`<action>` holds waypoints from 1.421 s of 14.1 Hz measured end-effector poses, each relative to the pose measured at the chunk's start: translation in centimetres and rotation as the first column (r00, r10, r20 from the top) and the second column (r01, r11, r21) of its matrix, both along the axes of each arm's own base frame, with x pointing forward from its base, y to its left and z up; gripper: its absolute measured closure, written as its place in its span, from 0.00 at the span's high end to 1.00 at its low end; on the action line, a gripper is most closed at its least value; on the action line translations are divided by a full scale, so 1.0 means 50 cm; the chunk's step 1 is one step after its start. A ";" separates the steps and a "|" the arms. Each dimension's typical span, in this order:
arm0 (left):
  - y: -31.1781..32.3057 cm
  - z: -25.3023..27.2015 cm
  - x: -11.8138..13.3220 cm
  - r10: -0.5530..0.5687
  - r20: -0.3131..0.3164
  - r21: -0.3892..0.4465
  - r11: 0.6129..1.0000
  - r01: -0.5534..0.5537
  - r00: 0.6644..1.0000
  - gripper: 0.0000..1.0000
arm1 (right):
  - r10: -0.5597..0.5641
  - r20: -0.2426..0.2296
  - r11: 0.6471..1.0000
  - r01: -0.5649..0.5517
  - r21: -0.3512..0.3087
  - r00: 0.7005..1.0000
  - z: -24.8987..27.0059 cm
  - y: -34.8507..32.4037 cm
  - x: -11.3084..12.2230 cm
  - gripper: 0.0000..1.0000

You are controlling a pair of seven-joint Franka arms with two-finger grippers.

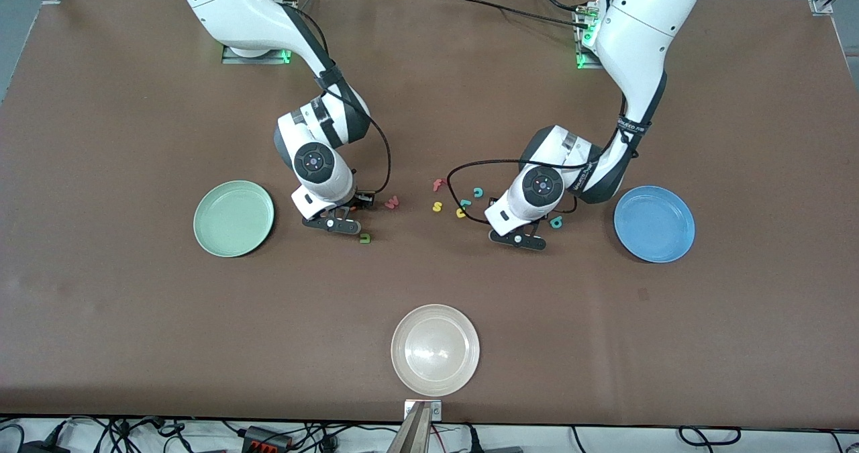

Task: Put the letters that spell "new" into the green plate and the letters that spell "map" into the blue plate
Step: 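Carry the orange e to the green plate while the left gripper drops the m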

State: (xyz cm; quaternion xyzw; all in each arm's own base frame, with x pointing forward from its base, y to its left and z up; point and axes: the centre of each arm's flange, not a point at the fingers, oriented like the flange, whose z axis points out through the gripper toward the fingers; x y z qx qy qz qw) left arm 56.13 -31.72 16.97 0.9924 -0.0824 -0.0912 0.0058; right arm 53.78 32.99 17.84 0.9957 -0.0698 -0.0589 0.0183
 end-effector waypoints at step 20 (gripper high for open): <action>0.597 0.132 0.153 -0.166 -0.158 0.130 0.974 0.187 0.973 0.26 | -0.025 0.041 1.000 0.024 0.009 0.999 0.048 -0.022 0.043 0.28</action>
